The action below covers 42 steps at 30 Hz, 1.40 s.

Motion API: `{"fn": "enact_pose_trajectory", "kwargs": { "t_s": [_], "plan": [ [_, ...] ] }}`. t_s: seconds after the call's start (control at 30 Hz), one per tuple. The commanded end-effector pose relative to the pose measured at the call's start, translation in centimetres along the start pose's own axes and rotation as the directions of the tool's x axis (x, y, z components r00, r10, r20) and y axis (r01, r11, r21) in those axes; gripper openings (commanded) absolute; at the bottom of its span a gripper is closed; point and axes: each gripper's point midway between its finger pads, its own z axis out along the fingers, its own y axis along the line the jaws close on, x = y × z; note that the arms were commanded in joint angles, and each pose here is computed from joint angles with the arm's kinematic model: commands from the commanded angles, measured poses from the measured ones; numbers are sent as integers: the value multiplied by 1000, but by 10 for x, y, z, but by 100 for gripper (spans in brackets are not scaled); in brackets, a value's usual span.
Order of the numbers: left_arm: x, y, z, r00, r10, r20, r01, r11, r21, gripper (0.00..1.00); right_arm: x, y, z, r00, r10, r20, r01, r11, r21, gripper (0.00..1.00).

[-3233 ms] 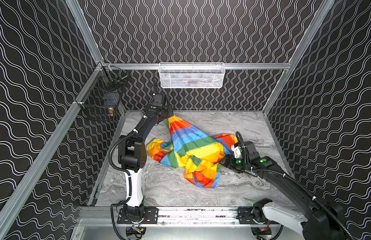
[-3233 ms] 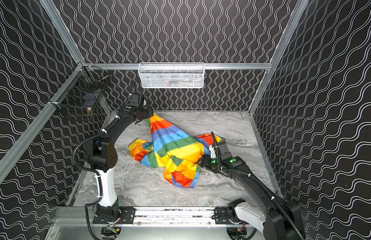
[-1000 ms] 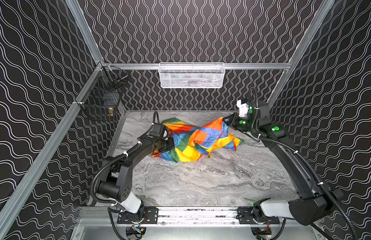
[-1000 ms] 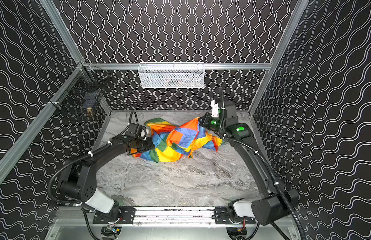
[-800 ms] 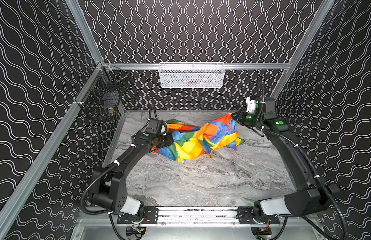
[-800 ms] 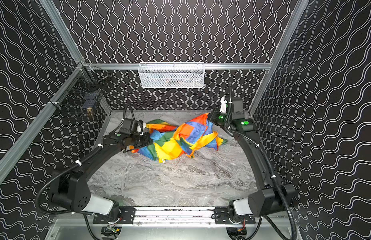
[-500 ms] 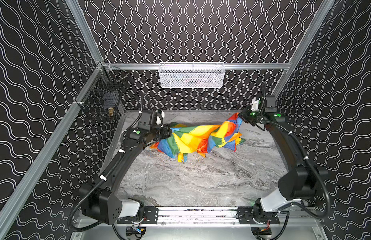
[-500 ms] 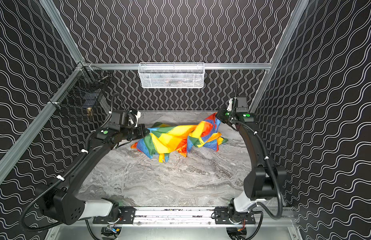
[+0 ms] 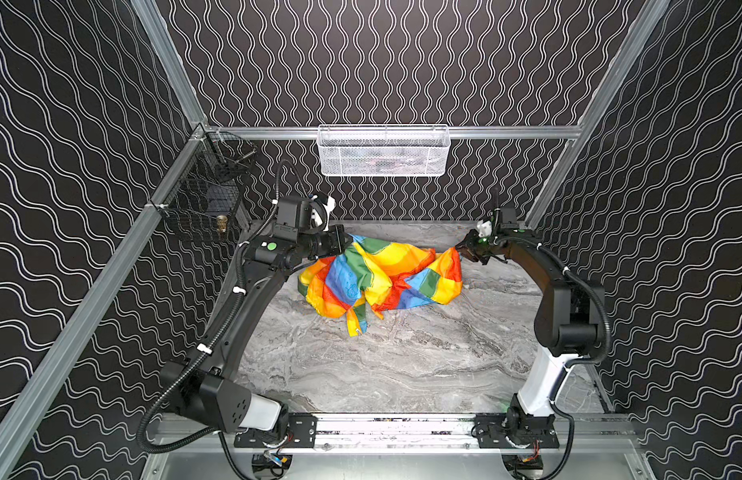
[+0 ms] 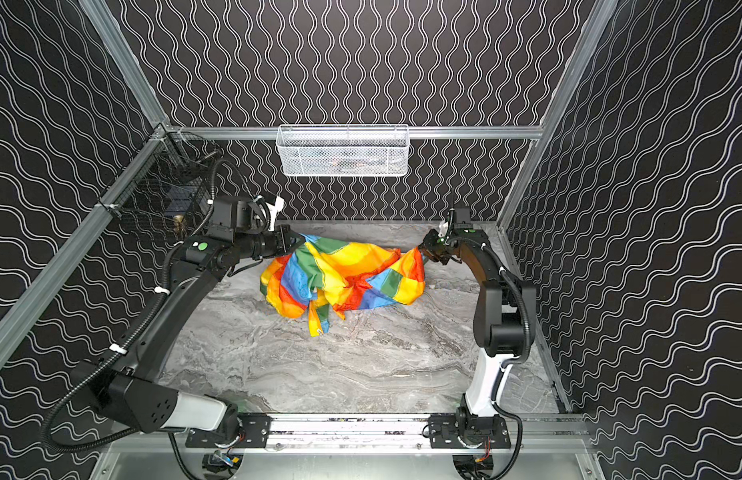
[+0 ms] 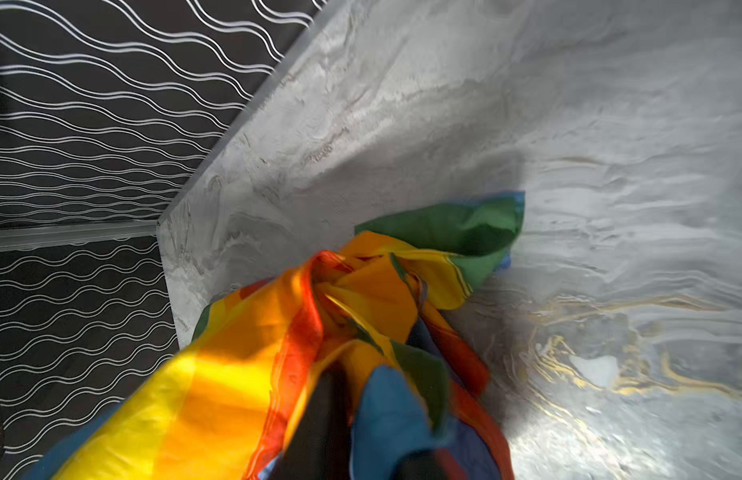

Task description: Zip up the jacket

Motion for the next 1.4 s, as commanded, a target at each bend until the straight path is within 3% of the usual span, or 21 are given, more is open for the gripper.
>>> {"fn": "enact_pose_trajectory", "kwargs": {
  "t_s": [0.0, 0.13, 0.67, 0.9, 1.1, 1.17, 1.3, 1.37],
  "plan": [
    [-14, 1, 5, 999, 32, 38, -32, 999, -6, 0, 3, 1, 2, 1000, -26, -3, 26, 999, -27, 48],
    [-21, 18, 19, 999, 13, 41, -11, 999, -50, 0, 8, -3, -8, 999, -44, 22, 44, 999, -9, 60],
    [-54, 107, 51, 982, -160, 100, 172, 978, -122, 0, 56, -16, -68, 991, -91, 102, 86, 995, 49, 71],
    [-56, 154, 69, 959, -264, 102, 276, 952, -129, 0, 98, -13, -77, 984, -169, 60, 165, 984, 64, 73],
    [-52, 189, 86, 942, -322, 94, 333, 930, -154, 1, 142, -5, -59, 965, -260, -26, 261, 960, 100, 74],
    [-50, 202, 89, 936, -339, 92, 350, 921, -174, 11, 156, -4, -49, 960, -273, -56, 277, 956, 99, 74],
    [-48, 224, 89, 922, -372, 107, 387, 900, -202, 43, 171, -5, -30, 959, -265, -97, 274, 958, 91, 74],
    [-46, 228, 88, 919, -379, 111, 395, 895, -209, 50, 183, -17, -18, 958, -253, -136, 269, 957, 108, 74]
  ]
}}
